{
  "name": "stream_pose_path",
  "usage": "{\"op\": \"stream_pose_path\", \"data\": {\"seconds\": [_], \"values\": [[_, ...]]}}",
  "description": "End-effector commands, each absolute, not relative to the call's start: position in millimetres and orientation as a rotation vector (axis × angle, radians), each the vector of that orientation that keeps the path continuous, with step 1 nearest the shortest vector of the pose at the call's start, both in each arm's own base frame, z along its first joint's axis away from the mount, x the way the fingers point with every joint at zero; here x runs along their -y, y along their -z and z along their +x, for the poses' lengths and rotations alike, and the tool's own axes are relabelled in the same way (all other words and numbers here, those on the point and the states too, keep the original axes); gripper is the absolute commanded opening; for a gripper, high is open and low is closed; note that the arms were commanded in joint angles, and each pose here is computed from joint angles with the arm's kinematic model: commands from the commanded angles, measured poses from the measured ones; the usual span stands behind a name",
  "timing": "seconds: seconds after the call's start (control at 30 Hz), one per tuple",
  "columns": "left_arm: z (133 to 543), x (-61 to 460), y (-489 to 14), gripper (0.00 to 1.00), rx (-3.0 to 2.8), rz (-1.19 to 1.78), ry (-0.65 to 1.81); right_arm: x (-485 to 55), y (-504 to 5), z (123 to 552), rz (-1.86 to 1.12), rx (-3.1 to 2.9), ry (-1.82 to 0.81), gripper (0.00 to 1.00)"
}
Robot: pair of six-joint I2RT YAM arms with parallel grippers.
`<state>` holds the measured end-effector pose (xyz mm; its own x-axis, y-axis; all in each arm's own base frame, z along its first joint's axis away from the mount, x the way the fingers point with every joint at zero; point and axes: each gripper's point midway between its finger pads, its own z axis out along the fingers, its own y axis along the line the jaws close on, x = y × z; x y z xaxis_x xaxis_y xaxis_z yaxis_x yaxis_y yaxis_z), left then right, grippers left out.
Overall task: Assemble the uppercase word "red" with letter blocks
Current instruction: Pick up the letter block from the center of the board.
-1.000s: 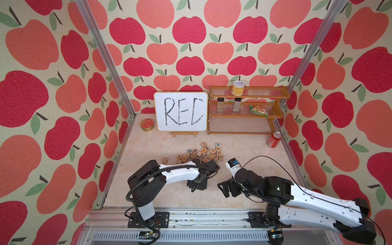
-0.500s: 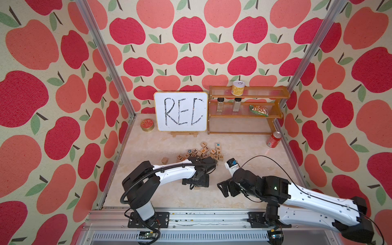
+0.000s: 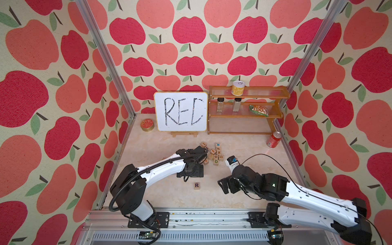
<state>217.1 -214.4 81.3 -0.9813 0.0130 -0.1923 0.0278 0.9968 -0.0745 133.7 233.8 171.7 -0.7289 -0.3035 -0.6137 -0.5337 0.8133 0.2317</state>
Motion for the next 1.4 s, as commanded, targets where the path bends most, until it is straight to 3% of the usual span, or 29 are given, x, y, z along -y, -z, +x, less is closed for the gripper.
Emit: {"op": "stream_pose_path", "data": {"seconds": [0.0, 0.4, 0.73, 1.37], "values": [[224.3, 204.3, -98.7, 1.0, -2.922, 0.036, 0.11, -237.8, -187.3, 143.3, -0.626, -2.397, -0.556, 0.99], [244.3, 185.5, -110.3, 0.99, -2.918, -0.097, 0.198, -244.1, -193.1, 167.4, -0.609, -2.425, -0.583, 0.99], [258.6, 192.8, -106.3, 0.93, -2.948, -0.349, 0.316, -259.9, -192.3, 179.9, -0.686, -2.436, -0.588, 0.99], [270.1, 179.2, -92.7, 0.85, -2.942, -0.967, 0.226, -290.1, -189.5, 199.5, -0.794, -2.452, -0.606, 0.99]]}}
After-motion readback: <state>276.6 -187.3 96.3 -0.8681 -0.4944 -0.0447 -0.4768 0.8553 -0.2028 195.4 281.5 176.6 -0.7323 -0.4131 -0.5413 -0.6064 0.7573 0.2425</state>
